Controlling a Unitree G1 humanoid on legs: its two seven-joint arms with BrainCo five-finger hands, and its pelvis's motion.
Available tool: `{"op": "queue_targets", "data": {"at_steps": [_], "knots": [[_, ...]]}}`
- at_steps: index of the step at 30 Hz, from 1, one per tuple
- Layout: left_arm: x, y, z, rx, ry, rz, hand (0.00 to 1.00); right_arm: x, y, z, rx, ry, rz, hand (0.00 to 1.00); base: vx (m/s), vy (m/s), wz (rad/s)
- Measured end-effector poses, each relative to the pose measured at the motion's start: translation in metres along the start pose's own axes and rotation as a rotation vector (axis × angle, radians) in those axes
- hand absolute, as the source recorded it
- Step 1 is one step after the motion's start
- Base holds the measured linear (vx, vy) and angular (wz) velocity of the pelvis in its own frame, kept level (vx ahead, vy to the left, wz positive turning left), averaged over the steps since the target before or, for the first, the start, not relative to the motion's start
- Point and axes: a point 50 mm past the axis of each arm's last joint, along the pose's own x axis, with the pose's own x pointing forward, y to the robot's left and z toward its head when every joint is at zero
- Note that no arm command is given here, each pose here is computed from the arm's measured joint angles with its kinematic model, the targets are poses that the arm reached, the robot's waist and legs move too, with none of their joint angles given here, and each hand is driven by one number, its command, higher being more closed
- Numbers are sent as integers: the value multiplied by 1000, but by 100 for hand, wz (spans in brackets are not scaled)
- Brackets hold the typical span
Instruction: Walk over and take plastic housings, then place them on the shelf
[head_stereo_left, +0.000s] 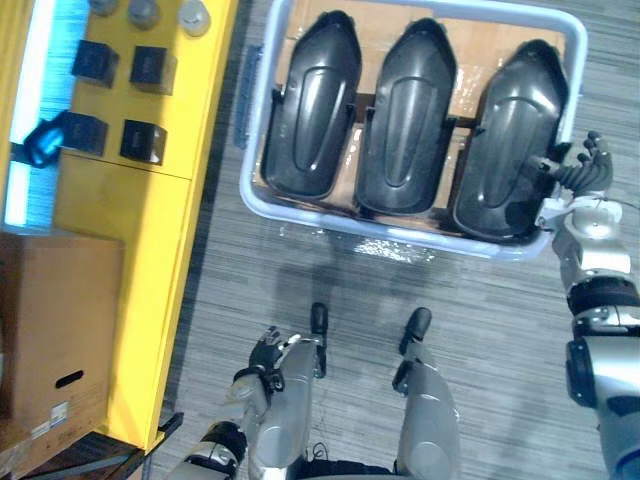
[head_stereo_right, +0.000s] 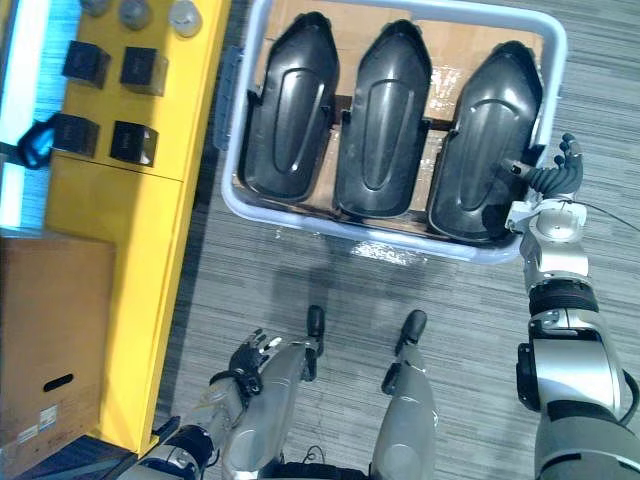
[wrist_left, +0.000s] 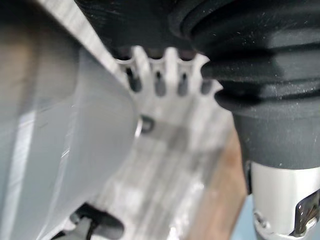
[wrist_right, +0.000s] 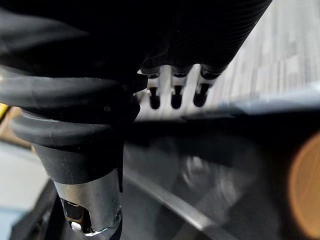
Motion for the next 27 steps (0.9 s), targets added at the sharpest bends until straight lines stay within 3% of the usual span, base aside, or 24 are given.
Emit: {"op": "queue_targets", "data": {"at_steps": [16,27], "knots": [[-6,-15,-11,-24,-38,-39,0,2,-25,-27,-258,256,-152,100,-9,-3,7],[-15,-25,57,-328,-401,85,0,-2,-11,-23,-222,121,-299,100,-12,-5,6]]}}
